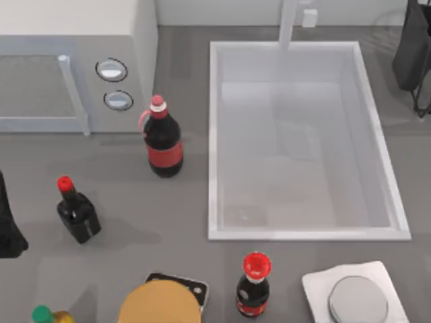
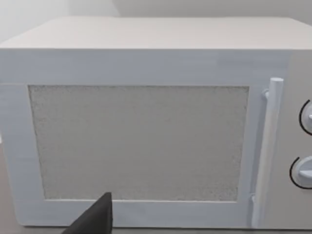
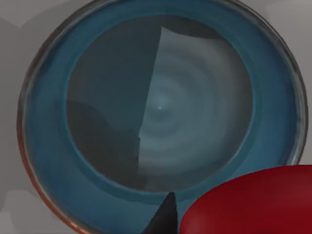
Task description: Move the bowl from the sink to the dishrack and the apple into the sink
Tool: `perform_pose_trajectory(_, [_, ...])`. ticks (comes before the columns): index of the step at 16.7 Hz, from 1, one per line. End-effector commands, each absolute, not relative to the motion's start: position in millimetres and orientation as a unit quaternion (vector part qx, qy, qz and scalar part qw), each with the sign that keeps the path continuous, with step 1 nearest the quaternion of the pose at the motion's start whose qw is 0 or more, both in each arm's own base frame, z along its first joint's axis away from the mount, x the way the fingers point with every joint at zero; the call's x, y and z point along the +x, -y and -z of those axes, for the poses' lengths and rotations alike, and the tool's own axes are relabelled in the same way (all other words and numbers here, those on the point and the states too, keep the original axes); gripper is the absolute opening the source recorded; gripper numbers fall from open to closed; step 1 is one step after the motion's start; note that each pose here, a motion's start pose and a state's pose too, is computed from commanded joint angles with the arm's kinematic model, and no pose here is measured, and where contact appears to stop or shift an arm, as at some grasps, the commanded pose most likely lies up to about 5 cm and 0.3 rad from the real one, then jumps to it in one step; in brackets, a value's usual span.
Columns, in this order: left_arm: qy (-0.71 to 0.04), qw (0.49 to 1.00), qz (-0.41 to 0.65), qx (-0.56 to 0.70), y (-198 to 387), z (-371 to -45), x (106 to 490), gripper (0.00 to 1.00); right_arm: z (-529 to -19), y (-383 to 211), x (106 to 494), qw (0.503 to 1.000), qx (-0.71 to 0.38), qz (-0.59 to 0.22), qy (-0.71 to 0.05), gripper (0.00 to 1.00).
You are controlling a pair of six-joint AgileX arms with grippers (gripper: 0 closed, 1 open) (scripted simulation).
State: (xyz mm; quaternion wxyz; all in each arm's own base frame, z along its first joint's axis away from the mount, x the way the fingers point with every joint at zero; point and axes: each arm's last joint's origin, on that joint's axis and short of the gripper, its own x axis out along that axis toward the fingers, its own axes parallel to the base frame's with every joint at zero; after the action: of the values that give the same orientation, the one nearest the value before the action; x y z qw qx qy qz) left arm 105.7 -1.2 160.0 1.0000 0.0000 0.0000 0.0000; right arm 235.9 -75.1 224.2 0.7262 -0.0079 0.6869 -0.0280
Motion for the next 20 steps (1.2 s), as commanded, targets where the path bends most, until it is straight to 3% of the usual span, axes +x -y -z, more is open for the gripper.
perform_pose_trajectory(4, [0.000, 1.000, 0.000, 0.000, 1, -160, 106, 1.00, -223, 57, 253, 0.754, -0.047, 0.019, -0.655, 0.00])
perform_pose_trajectory(8, [0.000, 1.000, 0.000, 0.000, 1, -160, 106, 1.00, -216, 13, 286, 0.815, -0.118, 0.009, -0.567, 0.00])
perform_pose_trajectory(14, [0.000, 1.000, 0.000, 0.000, 1, -160, 106, 1.00, -210, -83, 321, 0.930, -0.161, -0.005, -0.330, 0.00])
perform_pose_trajectory(20, [0.000, 1.000, 0.000, 0.000, 1, -160, 106, 1.00, -213, -158, 302, 0.990, -0.086, -0.010, -0.109, 0.00])
